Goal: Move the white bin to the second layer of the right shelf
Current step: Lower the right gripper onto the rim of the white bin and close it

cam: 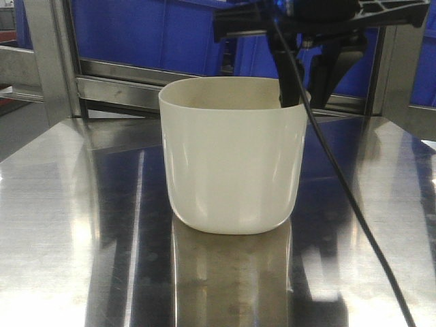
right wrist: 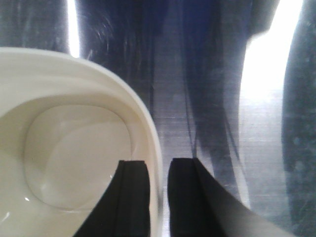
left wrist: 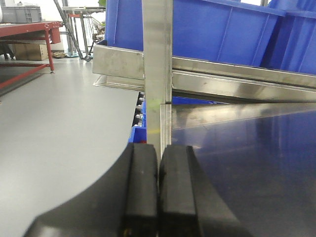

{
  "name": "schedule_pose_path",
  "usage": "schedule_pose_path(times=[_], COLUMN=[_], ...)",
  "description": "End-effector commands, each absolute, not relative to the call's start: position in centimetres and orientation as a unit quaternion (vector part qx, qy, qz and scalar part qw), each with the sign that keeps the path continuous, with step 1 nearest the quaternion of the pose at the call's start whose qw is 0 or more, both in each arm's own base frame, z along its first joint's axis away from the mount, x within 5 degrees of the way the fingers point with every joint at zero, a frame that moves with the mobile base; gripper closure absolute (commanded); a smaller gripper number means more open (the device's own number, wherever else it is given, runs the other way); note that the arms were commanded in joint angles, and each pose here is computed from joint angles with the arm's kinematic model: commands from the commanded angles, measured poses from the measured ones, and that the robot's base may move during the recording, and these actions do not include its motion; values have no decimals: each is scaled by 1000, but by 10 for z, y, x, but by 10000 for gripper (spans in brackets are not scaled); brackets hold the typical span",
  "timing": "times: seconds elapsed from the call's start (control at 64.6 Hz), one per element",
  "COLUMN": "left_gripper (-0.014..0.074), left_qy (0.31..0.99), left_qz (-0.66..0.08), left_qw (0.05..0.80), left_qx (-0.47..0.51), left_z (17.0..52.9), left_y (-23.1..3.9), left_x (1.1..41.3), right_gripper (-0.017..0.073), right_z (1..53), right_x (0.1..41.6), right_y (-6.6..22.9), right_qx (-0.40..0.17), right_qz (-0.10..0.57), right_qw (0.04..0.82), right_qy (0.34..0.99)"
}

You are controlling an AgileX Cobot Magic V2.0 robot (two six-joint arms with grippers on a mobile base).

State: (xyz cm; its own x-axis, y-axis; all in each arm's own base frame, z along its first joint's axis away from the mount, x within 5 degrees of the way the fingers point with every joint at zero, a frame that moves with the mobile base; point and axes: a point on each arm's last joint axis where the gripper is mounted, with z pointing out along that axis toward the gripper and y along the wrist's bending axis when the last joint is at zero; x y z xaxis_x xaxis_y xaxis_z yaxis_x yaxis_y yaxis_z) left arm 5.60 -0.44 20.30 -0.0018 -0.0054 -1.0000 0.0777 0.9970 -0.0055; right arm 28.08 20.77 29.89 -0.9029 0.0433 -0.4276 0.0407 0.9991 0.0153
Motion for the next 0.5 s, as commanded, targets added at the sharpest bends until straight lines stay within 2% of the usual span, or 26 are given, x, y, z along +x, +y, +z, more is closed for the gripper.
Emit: schedule_pose_path(times=[0.0, 0.48], left_gripper=[509, 509], left_qy=[686, 686], left_qz=[-35, -35], left_qw=[726, 726], left_qx=[22, 22], left_z=[199, 199], left_y=[-5, -5], left_x=[56, 56], right_gripper=[328, 386], right_z=[320, 306], right_x=[283, 288], right_y=[204, 201], right_qx=[20, 36], right_qz=[27, 48], right_qw=[258, 241], right_qy=[966, 969])
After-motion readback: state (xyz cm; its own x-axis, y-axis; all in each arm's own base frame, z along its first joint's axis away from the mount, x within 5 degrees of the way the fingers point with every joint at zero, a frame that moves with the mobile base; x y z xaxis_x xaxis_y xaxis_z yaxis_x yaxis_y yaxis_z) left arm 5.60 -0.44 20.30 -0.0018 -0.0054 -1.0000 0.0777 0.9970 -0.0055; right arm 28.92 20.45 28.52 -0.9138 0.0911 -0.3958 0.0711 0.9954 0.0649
